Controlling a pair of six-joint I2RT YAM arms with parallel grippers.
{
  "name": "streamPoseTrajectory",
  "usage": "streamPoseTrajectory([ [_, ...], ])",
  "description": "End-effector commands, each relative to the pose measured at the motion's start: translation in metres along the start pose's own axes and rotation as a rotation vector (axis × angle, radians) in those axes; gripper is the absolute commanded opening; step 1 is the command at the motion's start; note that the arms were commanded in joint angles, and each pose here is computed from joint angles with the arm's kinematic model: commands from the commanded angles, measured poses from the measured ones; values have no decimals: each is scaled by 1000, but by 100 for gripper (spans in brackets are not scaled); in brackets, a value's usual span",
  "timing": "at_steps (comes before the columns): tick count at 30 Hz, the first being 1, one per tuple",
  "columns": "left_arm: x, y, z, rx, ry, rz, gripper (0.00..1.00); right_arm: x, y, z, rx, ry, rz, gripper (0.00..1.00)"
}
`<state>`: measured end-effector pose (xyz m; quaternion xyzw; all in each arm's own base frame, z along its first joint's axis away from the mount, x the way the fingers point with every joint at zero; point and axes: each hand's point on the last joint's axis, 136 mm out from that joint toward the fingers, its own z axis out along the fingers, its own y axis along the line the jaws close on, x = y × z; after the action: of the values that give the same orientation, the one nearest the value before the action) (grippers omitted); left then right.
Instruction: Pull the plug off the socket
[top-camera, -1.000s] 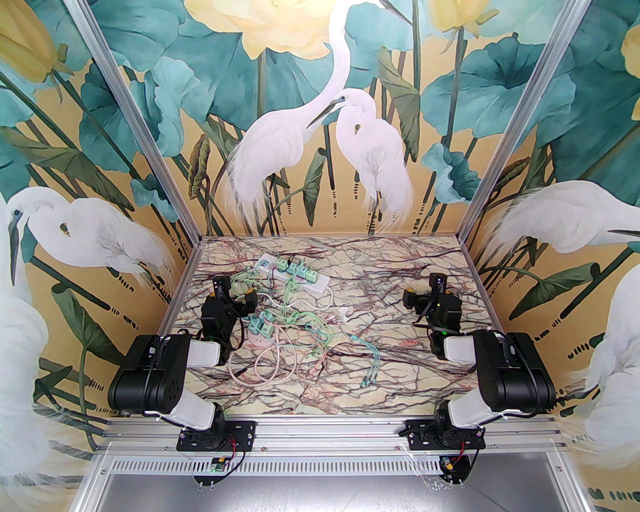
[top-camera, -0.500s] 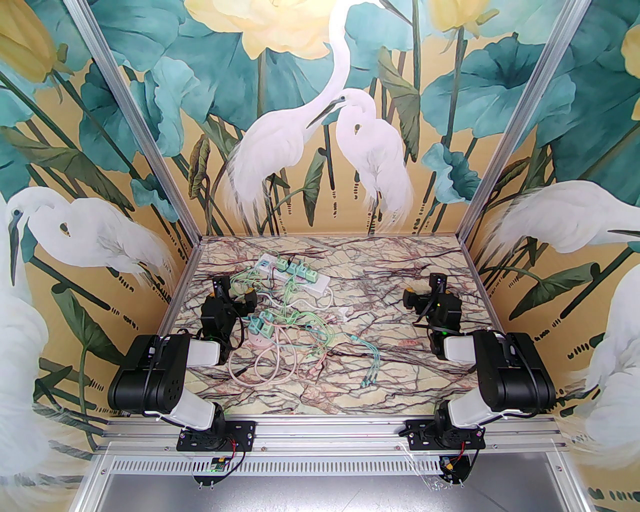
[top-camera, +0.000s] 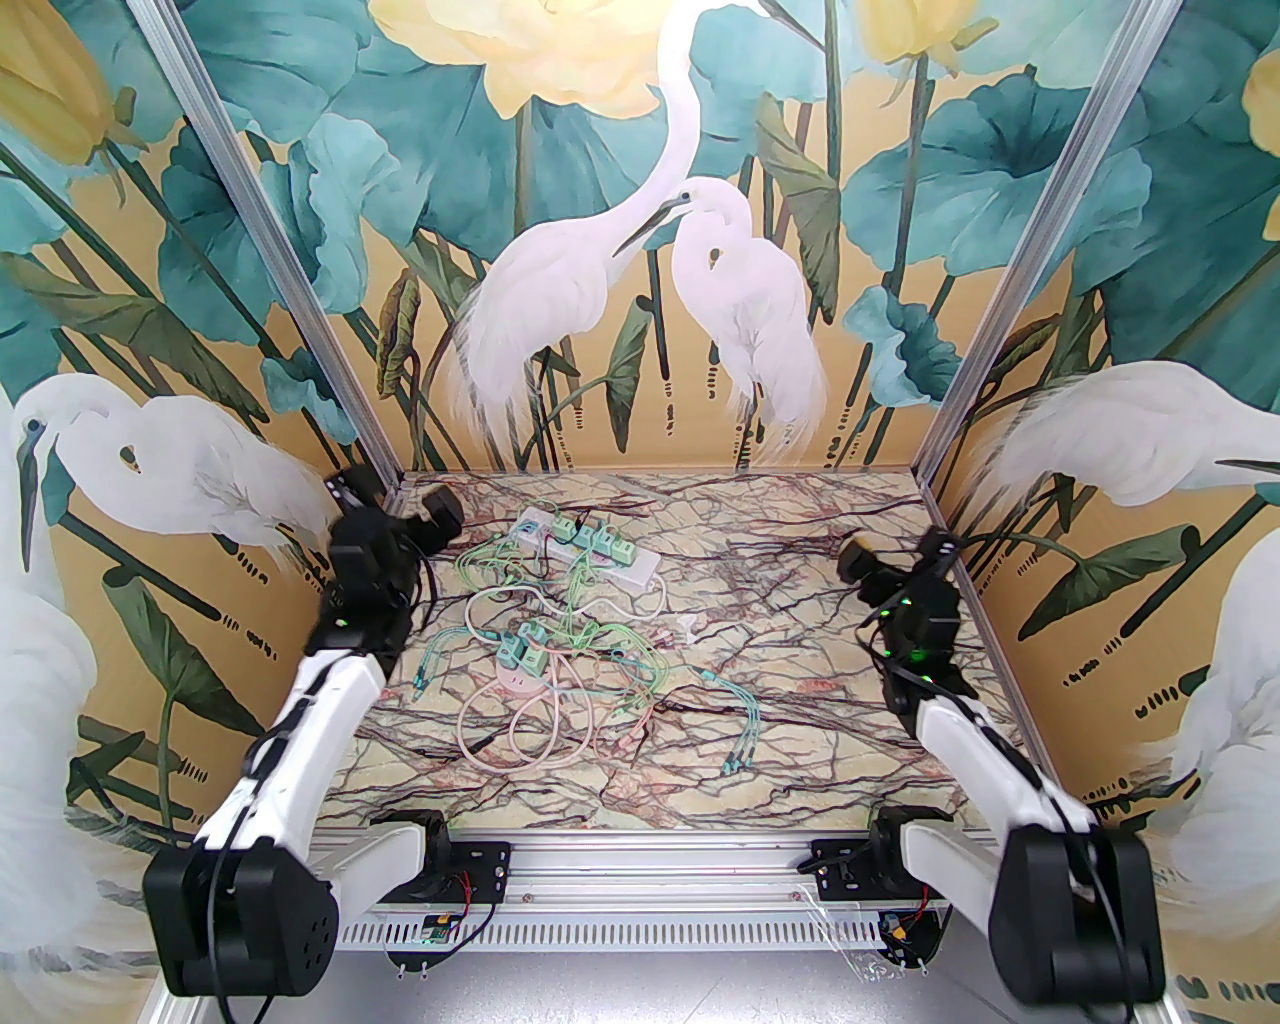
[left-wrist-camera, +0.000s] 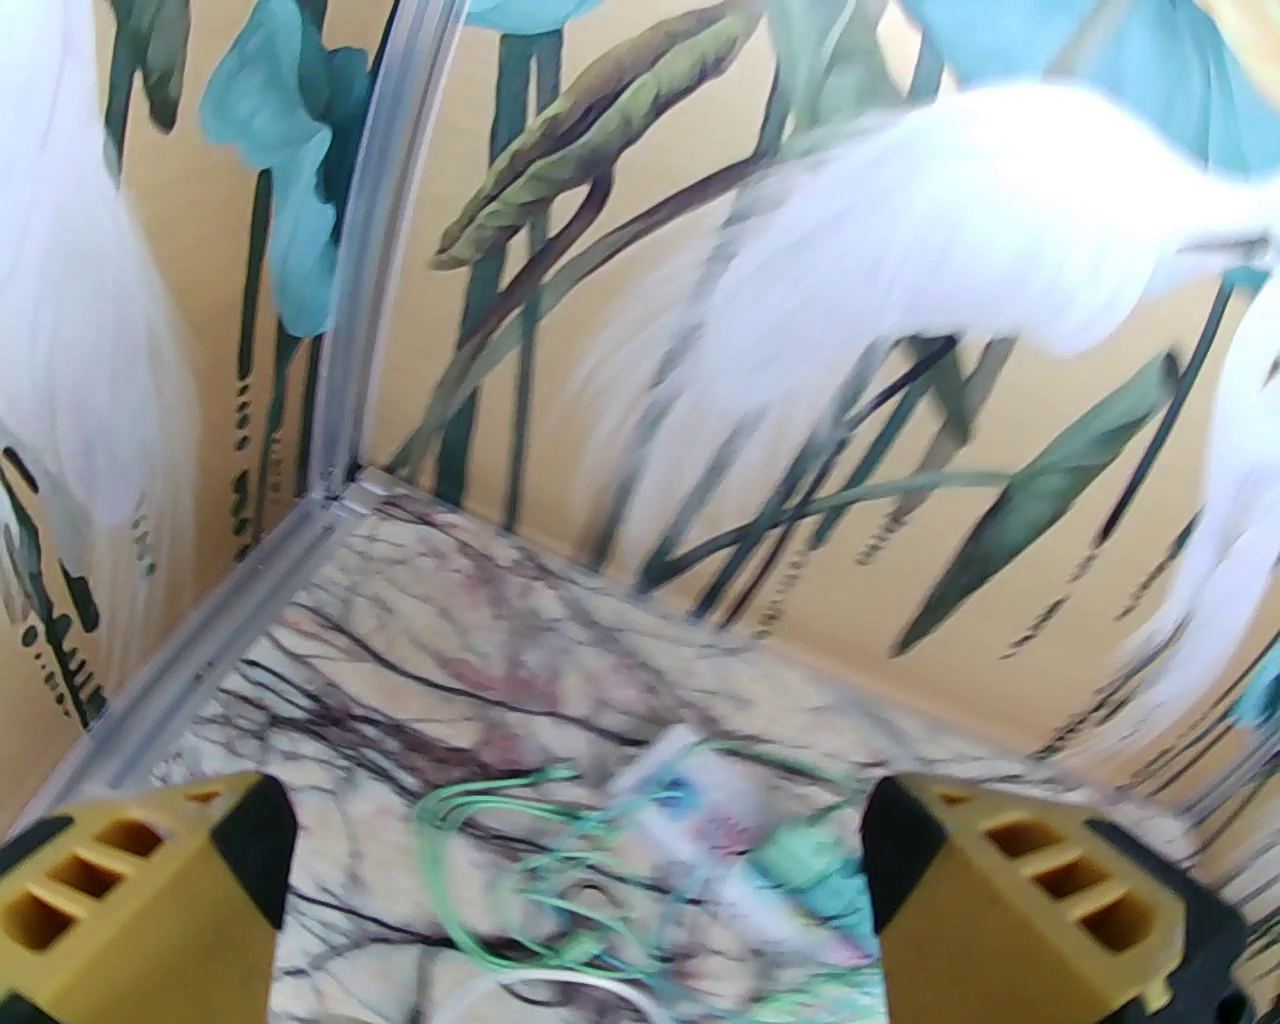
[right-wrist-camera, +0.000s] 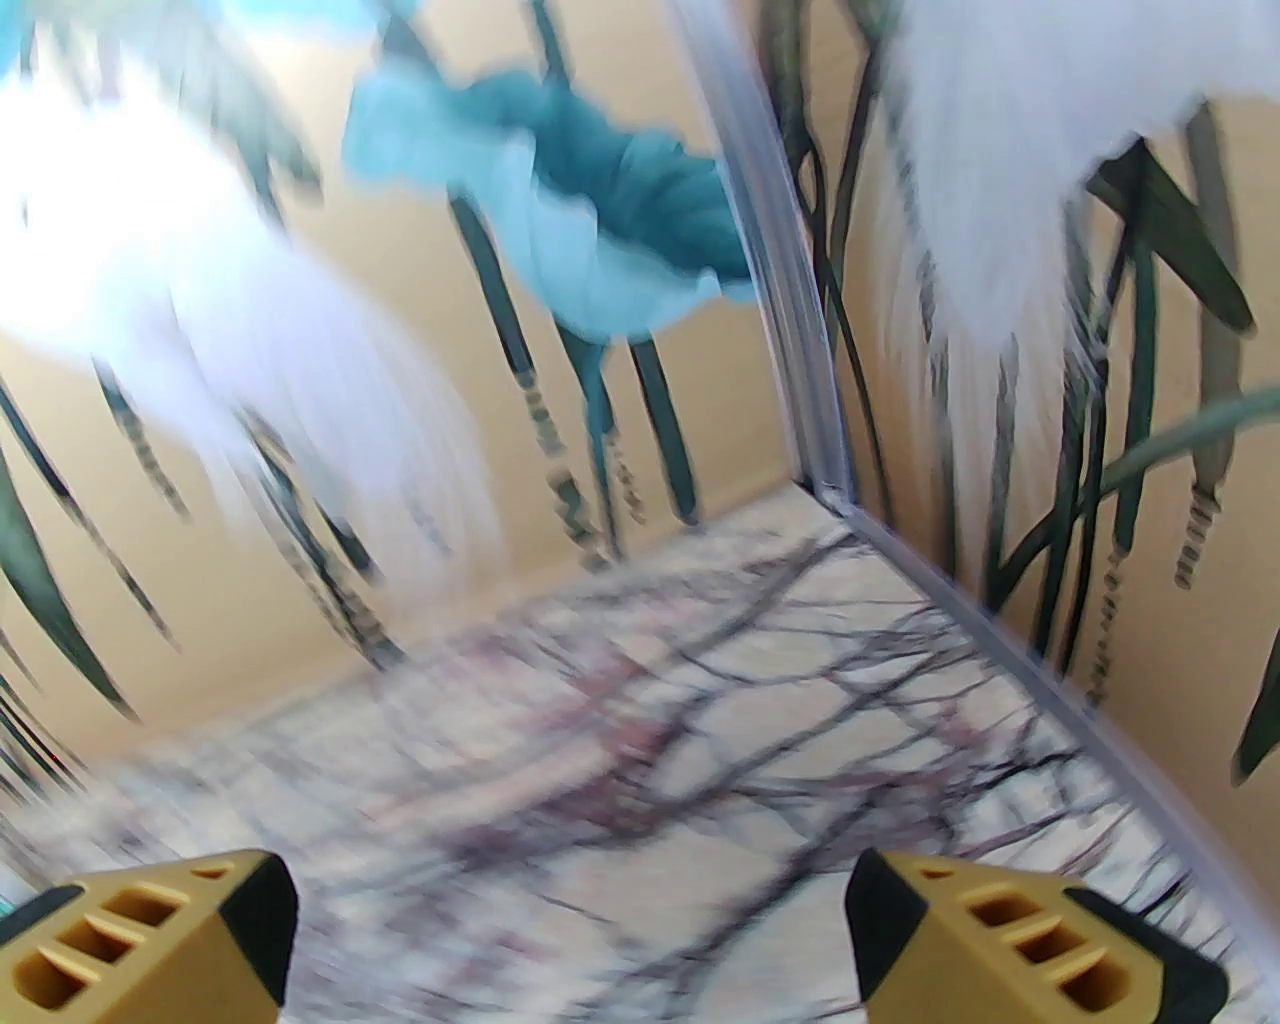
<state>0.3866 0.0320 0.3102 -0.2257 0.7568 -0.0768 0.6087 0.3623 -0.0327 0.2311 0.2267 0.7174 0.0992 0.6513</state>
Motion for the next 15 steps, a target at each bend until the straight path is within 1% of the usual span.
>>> streamPoseTrajectory([
  [1,83,8,-21,28,334,-119,100,16,18,-8,-95,118,201,99],
  [2,90,7,-25,42,353,-157,100,16,29,-9,-145,143,202,99],
  [4,107,14,-33,24,386,-202,100,21,41,-8,-188,189,220,99],
  [6,123,24,-38,-14,414,-258,100,28,58,-9,-255,238,203,99],
  [7,132,26,-41,-11,432,-287,99,35,68,-9,-281,270,191,99],
  [9,151,34,-47,-46,466,-366,99,47,91,-13,-345,323,139,99],
  [11,168,39,-52,-56,493,-422,97,63,116,-19,-392,382,66,99],
  [12,177,46,-54,-89,506,-449,96,72,126,-22,-404,410,31,99],
  [15,199,66,-61,-180,535,-462,92,93,145,-30,-445,473,-26,99],
])
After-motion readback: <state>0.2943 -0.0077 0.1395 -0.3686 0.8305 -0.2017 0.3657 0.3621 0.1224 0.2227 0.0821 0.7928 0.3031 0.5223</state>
